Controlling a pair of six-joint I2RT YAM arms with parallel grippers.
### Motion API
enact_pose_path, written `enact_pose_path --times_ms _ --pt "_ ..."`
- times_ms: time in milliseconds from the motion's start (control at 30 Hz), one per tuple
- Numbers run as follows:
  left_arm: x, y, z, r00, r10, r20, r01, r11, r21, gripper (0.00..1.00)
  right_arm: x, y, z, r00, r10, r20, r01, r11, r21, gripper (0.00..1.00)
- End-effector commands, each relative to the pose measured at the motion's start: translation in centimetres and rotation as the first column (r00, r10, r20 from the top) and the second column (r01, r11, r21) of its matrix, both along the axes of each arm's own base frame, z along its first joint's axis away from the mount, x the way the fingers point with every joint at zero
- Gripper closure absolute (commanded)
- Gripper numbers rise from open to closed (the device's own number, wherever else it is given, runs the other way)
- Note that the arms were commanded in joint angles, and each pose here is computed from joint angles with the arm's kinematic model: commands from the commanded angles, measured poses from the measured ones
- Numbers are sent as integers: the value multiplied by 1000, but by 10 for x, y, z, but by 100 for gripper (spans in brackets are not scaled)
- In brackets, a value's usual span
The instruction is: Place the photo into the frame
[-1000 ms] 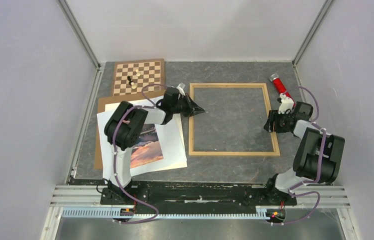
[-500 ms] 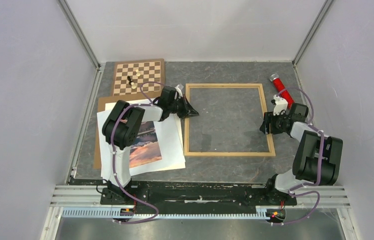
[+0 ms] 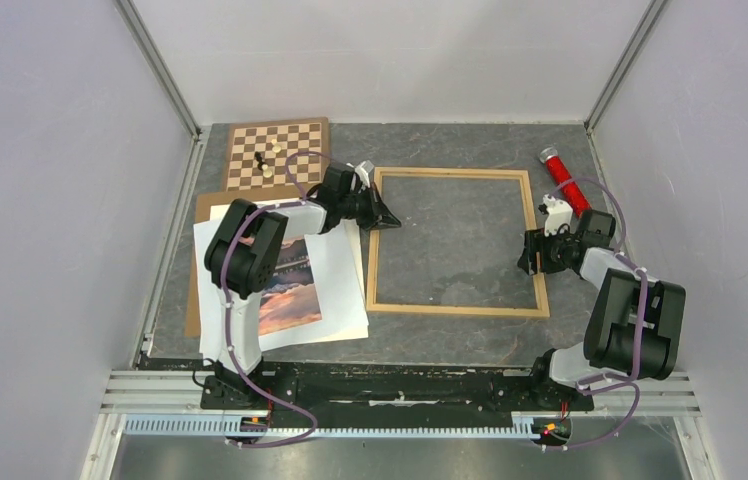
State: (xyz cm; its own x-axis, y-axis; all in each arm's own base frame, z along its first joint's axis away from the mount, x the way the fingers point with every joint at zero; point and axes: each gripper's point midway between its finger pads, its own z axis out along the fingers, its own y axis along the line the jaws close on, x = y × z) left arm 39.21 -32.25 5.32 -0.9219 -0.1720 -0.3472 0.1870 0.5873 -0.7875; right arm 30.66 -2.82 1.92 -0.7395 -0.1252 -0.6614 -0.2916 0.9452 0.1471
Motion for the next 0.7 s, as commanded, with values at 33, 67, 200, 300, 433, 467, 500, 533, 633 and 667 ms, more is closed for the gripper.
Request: enact_pose_path --times_ms 33,67,200,300,433,467,500,533,633,667 --pt "6 -10 14 993 -86 76 89 995 -33 98 -10 10 2 999 17 -46 -16 1000 26 34" --pt "7 -11 14 994 -84 70 87 996 -38 98 -8 8 3 999 13 -43 -12 1000 20 34" --pt "8 -9 15 997 -62 37 64 996 -67 98 -2 4 6 999 -2 -36 2 1000 8 33" --pt "9 -11 19 997 -63 34 66 995 -79 98 1 1 9 999 -20 -32 20 1000 2 32" --pt "10 -11 20 997 -64 39 67 995 -80 98 8 -3 18 999 -43 -8 43 999 -5 26" --pt "10 -10 20 997 -63 38 66 995 -78 98 10 -4 22 999 -51 2 51 999 -6 24" --pt "9 -10 19 997 -64 38 67 995 -77 98 13 -5 26 998 -58 13 58 998 -8 24" --pt "8 -10 19 997 -65 38 67 995 -75 98 15 -6 29 998 -64 21 64 998 -8 23" --pt "8 -8 18 997 -63 39 66 995 -68 98 22 -8 39 996 -81 44 81 997 -4 22" --pt "8 -8 17 997 -65 38 68 995 -68 98 24 -9 43 995 -85 52 86 996 -3 22"
